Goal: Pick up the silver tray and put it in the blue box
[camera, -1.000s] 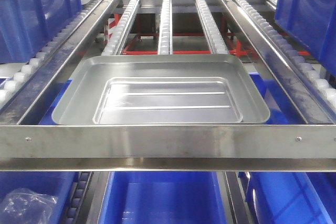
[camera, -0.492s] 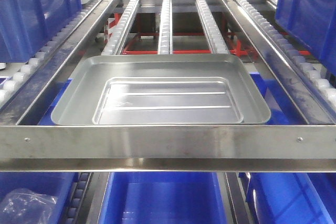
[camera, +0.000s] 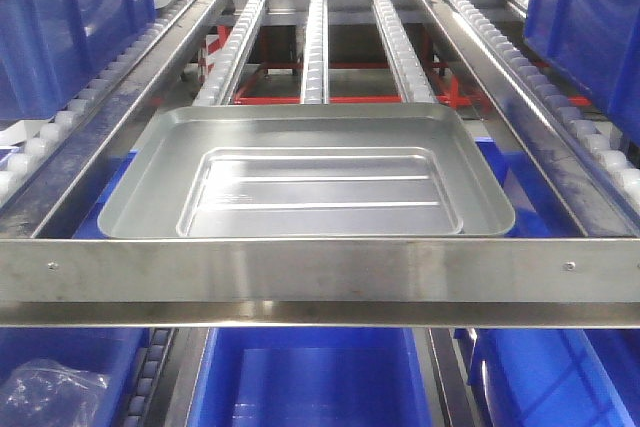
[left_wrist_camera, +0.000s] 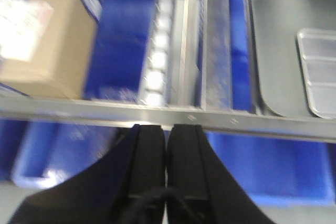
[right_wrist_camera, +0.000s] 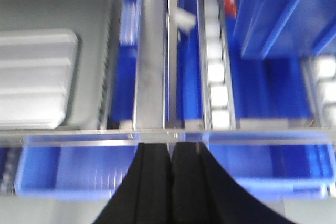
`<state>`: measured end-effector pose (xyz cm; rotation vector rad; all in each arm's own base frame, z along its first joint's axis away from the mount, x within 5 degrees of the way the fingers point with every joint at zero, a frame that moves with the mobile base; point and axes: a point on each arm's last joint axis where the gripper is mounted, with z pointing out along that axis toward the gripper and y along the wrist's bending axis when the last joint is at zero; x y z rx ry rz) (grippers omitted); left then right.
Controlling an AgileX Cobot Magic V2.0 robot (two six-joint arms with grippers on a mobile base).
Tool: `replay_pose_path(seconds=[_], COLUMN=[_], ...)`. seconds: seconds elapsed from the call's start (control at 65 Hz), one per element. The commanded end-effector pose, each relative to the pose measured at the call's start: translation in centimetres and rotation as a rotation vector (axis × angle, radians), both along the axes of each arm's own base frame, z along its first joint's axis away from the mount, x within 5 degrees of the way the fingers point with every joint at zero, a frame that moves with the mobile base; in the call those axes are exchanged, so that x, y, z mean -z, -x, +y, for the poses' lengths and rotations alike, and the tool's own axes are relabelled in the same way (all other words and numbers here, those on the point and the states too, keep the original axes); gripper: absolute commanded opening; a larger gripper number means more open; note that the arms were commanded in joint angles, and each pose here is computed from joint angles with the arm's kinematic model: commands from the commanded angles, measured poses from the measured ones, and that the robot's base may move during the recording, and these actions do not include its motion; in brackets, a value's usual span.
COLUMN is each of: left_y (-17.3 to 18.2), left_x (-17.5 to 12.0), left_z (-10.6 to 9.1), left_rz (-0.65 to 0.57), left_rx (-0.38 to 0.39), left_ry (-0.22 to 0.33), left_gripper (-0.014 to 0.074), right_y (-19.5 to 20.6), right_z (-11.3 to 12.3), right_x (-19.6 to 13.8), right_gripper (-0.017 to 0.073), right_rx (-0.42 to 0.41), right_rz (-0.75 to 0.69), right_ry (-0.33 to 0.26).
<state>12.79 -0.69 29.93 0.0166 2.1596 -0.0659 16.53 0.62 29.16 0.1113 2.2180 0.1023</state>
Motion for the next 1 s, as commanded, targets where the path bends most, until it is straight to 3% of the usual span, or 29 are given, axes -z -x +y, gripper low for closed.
replay_pose_path(seconds=[0.0,0.108,0.338,0.446,0.631,0.692,0.815,0.985], left_y=[-2.4,-5.0,-9.1,-10.6,-12.6,-13.4,-15.3,-17.8], left_x=[-1.0,0.7,4.7,5.8,4.3,3.8,3.9,3.3], left_z=[-0.4,-0.6,-1.1,-1.8,-5.8,-7.3,-10.2,-13.9], left_rz=[-0.011,0.064,0.23,0.337,0.337,0.336,0.364,0.393], left_rx=[0.0,-0.01,-0.063,-0.049,0.092,0.087,0.07,0.121], left_ry=[0.056,0.075,0.191,0.2,0.173,0.173,0.105,0.119], left_gripper=[-0.0006,-0.0006,-0.0006,-0.0006,-0.0006,-0.0006,-0.0006,-0.0006], right_y=[-2.3,-4.0,-5.9,-6.3,-8.0,-9.0,-11.5,-15.2], right_z=[0.1,0.1,0.2,0.3,2.2,3.2,6.1,9.3], right_x=[-0.3,1.8,4.6,5.6,4.8,4.4,3.7,3.2], right_gripper=[0.0049,0.0049,0.0049,0.0055,0.0058,0.0059,0.0059,0.0058], right_rx=[0.003,0.003,0.004,0.003,-0.009,-0.013,-0.035,-0.062], right_rz=[-0.004,0.108,0.231,0.289,0.328,0.316,0.291,0.355], right_ry=[-0.003,0.0,0.004,0.002,-0.018,-0.014,-0.002,-0.022])
